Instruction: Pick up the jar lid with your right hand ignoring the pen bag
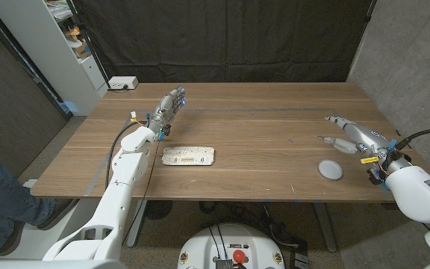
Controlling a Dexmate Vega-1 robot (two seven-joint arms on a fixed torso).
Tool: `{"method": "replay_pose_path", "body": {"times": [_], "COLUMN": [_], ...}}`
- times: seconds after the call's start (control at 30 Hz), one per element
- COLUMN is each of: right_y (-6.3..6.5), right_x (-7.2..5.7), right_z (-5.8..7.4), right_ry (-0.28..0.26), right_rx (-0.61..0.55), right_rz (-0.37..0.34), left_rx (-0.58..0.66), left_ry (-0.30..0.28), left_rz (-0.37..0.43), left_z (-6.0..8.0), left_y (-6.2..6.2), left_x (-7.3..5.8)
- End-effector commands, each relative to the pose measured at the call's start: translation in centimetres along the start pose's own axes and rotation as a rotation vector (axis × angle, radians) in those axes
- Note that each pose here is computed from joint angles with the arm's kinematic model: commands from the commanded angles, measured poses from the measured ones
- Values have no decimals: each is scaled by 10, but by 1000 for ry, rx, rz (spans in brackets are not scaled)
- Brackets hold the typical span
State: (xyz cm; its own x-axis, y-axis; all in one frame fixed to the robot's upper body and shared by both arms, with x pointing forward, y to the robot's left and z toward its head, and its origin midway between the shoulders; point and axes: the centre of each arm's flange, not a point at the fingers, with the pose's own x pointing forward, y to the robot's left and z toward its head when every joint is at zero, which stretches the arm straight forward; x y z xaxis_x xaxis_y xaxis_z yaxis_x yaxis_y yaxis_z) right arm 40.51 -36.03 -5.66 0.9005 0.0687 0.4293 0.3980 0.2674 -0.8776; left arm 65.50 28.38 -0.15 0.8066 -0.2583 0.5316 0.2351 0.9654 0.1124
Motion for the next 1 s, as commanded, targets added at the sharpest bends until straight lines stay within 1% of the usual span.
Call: {"method": "replay_pose_path", "body": {"times": [0.03,0.23,0.43,0.73,0.83,1.0], "right_y": [-3,-3,-3,-1,1,2], "right_x": [-8,-10,-11,-9,-7,-5], "right_z": [11,12,15,20,22,24], "right_ry": [36,53,61,78,83,101], "right_rx": [-81,-101,-122,-154,-167,-191], "right_rz": [64,86,99,138,162,187], "left_rx": [-5,-8,-12,-13,-14,-18], "left_ry": [-7,-5,-6,0,0,3], "left_rz": [4,2,5,8,9,12], "left_z": [1,-1,-2,-4,-5,-6], "left_y": [0,0,0,0,0,1], "left_x": [-1,-2,-3,-4,-4,-5]}}
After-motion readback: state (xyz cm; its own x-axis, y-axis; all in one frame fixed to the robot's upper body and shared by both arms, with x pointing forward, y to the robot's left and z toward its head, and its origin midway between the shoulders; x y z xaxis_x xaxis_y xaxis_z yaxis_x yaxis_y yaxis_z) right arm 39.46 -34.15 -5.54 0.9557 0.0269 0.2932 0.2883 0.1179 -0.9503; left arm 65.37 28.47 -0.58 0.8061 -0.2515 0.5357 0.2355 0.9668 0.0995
